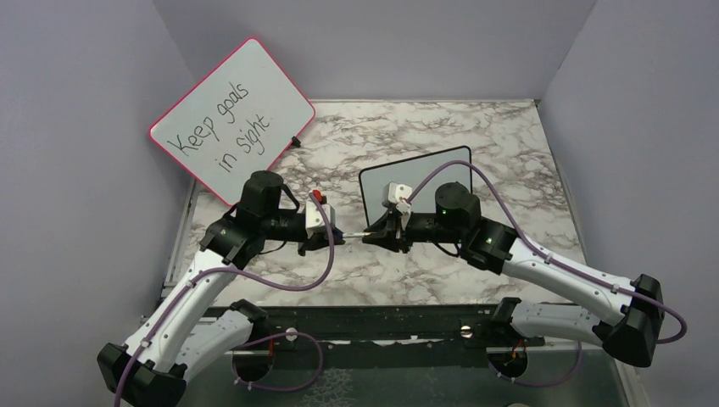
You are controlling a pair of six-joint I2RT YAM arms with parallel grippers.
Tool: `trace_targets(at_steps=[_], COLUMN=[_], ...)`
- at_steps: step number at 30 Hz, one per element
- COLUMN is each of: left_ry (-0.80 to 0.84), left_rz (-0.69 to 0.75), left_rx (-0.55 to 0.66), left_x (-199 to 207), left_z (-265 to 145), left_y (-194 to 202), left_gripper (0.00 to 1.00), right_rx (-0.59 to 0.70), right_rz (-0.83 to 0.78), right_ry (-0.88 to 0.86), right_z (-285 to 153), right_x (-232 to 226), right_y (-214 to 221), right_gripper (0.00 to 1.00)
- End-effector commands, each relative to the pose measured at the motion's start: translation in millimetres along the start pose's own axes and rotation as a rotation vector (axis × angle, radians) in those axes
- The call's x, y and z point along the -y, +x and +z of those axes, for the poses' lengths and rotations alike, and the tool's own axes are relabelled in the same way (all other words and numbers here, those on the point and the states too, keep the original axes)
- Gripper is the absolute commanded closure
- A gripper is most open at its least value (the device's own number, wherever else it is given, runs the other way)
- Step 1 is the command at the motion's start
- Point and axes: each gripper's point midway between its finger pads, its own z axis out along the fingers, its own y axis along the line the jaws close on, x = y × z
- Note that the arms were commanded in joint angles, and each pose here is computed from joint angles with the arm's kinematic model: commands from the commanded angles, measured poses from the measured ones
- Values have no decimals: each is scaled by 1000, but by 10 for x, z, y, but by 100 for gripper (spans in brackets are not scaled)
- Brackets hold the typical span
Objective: Write a sentence on the whiteboard
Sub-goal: Open the whiteboard marker at the center of the board.
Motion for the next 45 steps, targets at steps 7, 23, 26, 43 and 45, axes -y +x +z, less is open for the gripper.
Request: trace_targets(at_steps=[7,23,26,43,45], left_ry=[5,32,40,42,37], left_rz=[98,79,80,74,75], left_rx=[88,138,147,162,163], left_x=[1,8,14,7,2], left_z=[-57,-54,-58,-82,-92], left_y=[-222,-254,-271,-294,-303], left_gripper=[100,100,100,100,100], right_rx=[95,139,144,131,123], right_rz=[11,52,60,96,98], right_ry=[-115,-144,-130,-145,-140], right_z=[-53,-13,0,31,10], right_x=[-157,-154,-121,-112,-116], right_y=[-220,-321,-323,-300,-289], right_gripper=[65,69,72,99,99])
